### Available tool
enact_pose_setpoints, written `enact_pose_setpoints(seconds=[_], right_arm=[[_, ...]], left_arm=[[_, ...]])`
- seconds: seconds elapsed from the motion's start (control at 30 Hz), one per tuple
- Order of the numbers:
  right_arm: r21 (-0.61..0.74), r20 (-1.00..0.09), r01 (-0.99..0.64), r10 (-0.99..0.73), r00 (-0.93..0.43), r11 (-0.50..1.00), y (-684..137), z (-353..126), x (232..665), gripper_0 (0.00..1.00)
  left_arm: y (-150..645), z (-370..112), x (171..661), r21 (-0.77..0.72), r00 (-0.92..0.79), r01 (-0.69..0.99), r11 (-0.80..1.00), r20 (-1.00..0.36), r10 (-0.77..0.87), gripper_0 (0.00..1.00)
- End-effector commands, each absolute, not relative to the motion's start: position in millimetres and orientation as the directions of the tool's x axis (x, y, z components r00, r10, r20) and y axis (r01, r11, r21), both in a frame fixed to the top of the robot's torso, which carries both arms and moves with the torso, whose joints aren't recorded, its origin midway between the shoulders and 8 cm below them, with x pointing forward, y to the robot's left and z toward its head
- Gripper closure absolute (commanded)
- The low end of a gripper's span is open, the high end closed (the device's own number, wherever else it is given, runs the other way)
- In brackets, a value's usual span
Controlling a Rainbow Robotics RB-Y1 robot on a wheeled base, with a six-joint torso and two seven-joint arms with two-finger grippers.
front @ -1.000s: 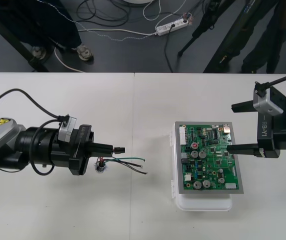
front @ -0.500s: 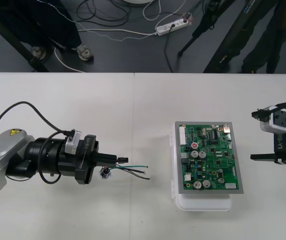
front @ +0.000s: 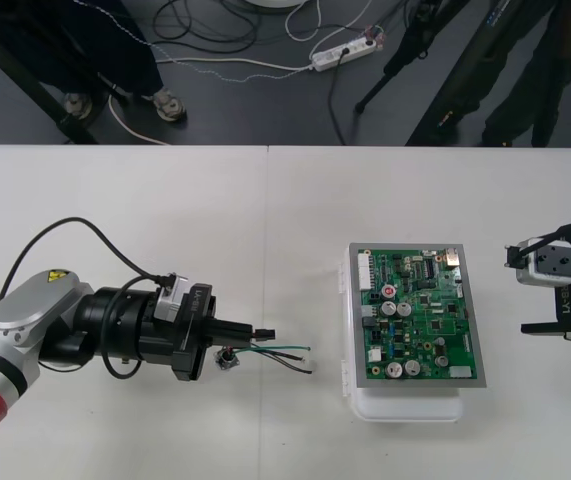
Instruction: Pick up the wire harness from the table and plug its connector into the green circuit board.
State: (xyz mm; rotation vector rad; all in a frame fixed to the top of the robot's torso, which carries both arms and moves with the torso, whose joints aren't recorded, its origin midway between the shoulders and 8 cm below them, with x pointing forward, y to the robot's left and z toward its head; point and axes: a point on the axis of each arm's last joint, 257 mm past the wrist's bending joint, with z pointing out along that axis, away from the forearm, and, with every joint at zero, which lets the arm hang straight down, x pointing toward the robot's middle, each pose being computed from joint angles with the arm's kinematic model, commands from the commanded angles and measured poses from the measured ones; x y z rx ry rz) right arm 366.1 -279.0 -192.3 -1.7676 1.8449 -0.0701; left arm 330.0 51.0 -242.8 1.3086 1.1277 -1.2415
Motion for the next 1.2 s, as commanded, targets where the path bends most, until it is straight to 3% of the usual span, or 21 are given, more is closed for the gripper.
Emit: enact_pose_setpoints(seconds=[0.03,0.87,1.2], right_arm=[[-0.436,-0.282,-0.900,-0.954,0.105,0.030,-283,-197,360,0.00],[-0.468,-0.083,-0.881,-0.989,0.125,-0.072,-267,-239,384,0.00],[-0.493,-0.056,-0.868,-0.993,0.100,-0.060,-256,-249,393,0.00]], left_arm=[[39,-238,322,0.140,0.136,0.982,-0.123,-0.990,-0.042,1.00],[6,-242,348,0.237,0.237,0.969,-0.069,-0.971,-0.003,1.00],[-15,-234,355,0.246,0.245,0.968,-0.044,-0.969,-0.025,1.00]])
